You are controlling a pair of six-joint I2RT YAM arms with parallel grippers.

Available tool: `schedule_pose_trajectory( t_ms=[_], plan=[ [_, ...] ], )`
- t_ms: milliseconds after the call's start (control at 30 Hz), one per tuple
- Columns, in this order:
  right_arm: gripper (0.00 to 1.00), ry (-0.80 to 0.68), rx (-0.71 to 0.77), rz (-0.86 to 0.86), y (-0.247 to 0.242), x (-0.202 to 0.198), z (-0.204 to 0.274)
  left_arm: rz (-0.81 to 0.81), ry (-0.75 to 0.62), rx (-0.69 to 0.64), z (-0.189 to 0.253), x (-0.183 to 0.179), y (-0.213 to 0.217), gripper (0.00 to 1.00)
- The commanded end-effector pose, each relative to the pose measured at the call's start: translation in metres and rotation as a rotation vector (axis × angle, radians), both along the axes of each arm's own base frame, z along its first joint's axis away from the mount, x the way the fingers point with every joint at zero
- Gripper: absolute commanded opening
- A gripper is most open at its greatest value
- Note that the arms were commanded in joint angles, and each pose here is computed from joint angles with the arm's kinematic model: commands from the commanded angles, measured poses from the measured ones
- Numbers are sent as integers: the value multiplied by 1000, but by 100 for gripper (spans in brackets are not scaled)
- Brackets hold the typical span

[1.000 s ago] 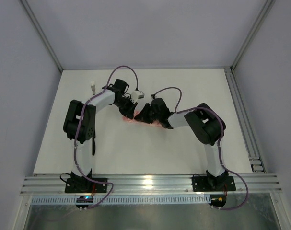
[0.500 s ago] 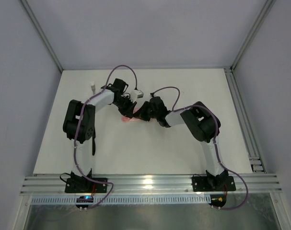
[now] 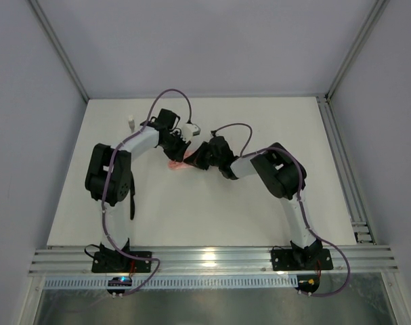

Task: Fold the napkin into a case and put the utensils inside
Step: Stuff the top corner of the smaller-rectangle-folded napkin into the folded napkin.

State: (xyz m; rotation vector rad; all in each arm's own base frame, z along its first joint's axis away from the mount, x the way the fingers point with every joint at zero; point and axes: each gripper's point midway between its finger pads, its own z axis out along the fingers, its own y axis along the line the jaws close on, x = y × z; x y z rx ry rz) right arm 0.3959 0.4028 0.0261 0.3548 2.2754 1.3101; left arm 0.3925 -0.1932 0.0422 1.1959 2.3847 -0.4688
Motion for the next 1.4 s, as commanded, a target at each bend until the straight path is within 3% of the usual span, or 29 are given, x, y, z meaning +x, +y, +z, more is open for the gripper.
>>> schedule_pose_trajectory(
  t_ms=[0,300,700,800,900,1000,1200,1367],
  plan=[
    [4,12,-15,-1,4,-2,-11,46,-81,21,14,14,7,16],
    [4,13,-9,10,6,-4,-12,78,-119,120,2,38,20,25],
    [4,0,-15,28,9,-2,-10,100,-135,82,6,45,19,27],
    [4,-10,-10,39,12,-1,-5,86,-133,17,14,44,10,22],
    [4,-27,-13,62,14,-2,0,26,-90,-101,22,33,-9,11],
    [4,-67,23,76,21,4,13,-22,-78,-173,29,24,-20,9],
    [4,-97,68,84,34,12,30,-32,-59,-183,29,20,-20,6],
    [4,-59,62,33,35,24,16,-39,-49,-194,31,16,-21,5]
  ],
)
